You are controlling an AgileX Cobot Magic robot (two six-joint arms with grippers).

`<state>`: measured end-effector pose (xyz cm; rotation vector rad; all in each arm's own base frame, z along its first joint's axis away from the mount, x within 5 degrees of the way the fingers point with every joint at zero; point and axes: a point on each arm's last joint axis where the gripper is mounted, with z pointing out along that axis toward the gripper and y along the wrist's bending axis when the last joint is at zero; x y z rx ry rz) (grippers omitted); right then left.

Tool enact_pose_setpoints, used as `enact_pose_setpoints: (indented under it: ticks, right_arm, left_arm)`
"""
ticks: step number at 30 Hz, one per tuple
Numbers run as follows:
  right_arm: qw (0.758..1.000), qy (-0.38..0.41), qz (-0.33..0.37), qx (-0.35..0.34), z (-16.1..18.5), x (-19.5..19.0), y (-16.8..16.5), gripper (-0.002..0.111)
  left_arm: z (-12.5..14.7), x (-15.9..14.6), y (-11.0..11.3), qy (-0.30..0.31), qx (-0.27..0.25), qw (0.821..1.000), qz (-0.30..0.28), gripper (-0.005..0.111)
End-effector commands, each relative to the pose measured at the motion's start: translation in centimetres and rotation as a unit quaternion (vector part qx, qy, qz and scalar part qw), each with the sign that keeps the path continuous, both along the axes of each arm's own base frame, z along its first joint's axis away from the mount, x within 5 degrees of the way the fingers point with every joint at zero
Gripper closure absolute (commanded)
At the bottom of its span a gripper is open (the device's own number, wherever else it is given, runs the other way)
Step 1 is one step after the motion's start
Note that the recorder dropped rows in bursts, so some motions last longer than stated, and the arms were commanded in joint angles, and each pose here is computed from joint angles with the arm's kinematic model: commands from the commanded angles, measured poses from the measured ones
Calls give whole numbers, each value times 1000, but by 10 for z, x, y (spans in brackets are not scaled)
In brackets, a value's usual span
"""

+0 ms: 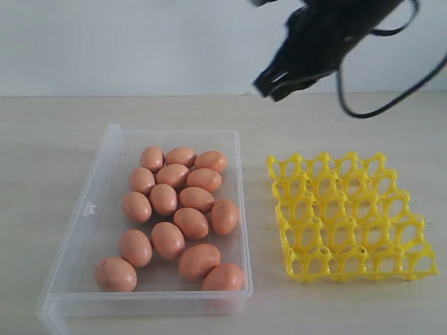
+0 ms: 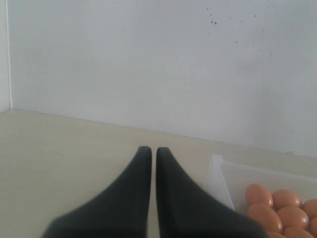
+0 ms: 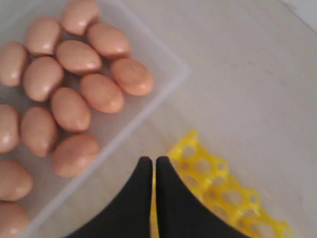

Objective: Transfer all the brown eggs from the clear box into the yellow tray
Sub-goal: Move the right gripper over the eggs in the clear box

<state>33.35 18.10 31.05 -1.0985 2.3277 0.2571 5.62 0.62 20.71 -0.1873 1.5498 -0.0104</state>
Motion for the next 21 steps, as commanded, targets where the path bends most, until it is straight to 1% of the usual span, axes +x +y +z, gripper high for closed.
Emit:
enact_pose_setpoints:
  ticks: [1, 3, 5, 8, 11, 12, 14, 16, 18, 21]
  right_arm:
    - [999, 10, 35, -16, -22, 4, 57, 109]
    - [998, 17, 39, -38, -36, 9, 73, 108]
    - [996, 39, 44, -62, -54, 13, 85, 103]
    - [992, 87, 34, -84, -78, 17, 94, 89]
    - [987, 128, -3, -97, -99, 20, 95, 71]
    - [985, 135, -1, -105, -105, 20, 96, 66]
    - [984, 141, 4, -109, -112, 21, 97, 59]
    - [985, 133, 23, -110, -116, 23, 99, 56]
    - [987, 116, 46, -105, -118, 25, 101, 57]
    - [991, 92, 59, -83, -117, 28, 106, 57]
  left_arm:
    - [-1, 0, 0, -2, -9, 1000, -1, 103]
    - [-1, 0, 0, -2, -9, 1000, -1, 103]
    - [-1, 0, 0, -2, -9, 1000, -1, 103]
    - [-1, 0, 0, -2, -9, 1000, -1, 103]
    - [-1, 0, 0, -2, -9, 1000, -1, 103]
    - [-1, 0, 0, -1, -9, 1000, -1, 103]
    - [-1, 0, 0, -1, -9, 1000, -1, 103]
    - [-1, 0, 0, -1, -9, 1000, -1, 103]
    - [-1, 0, 0, -1, -9, 1000, -1, 103]
    - [-1, 0, 0, -1, -9, 1000, -1, 103]
